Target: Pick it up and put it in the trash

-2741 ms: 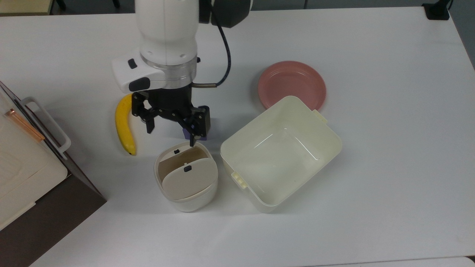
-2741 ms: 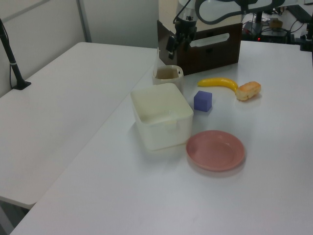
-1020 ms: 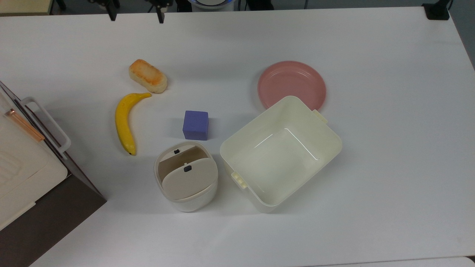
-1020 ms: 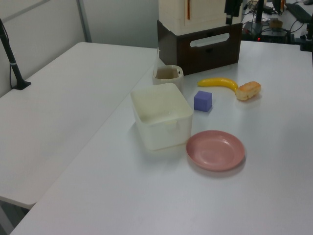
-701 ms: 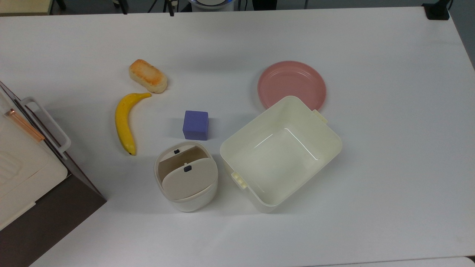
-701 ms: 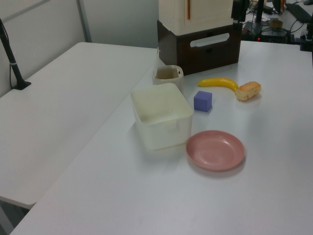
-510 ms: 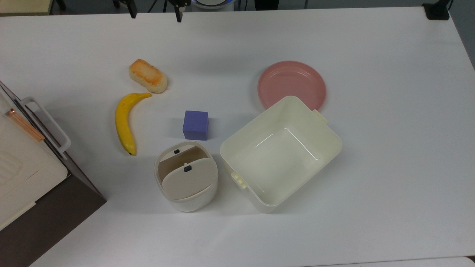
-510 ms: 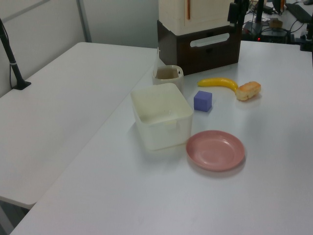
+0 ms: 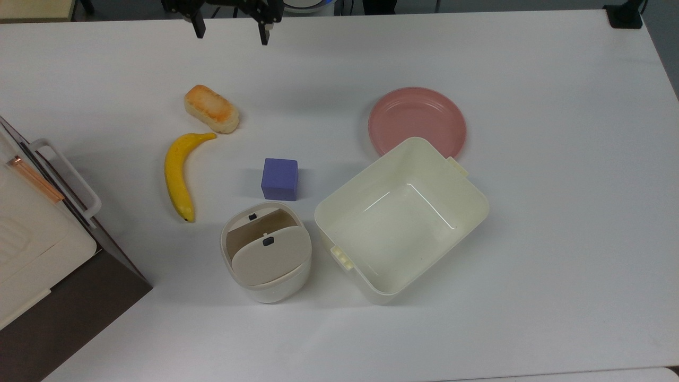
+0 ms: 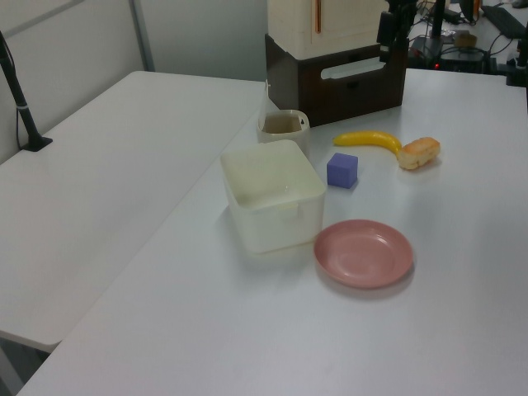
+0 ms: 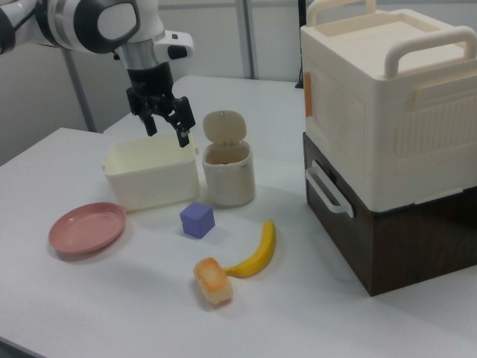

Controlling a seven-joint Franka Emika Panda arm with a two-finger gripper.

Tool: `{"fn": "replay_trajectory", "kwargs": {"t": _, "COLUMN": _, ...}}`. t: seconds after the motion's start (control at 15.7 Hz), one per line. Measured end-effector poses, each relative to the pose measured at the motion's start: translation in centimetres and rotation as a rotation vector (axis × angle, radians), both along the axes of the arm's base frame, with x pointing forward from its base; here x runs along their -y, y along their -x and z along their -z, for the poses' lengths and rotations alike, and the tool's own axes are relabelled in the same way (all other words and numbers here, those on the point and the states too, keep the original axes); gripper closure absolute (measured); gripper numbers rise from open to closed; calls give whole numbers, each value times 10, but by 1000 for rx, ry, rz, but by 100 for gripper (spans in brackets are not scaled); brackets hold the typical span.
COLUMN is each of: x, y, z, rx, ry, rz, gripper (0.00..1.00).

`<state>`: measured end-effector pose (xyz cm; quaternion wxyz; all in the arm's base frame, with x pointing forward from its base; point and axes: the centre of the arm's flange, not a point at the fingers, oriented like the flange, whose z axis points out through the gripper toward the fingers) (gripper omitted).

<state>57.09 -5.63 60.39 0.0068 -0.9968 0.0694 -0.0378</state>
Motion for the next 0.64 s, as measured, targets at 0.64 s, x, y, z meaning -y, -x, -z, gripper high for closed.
{"fn": "replay_trajectory", "kwargs": {"t": 0.64, "x": 1, "y": -12, "z": 12, "rx": 14, "ry": -2, "rz": 32, "gripper": 0}}
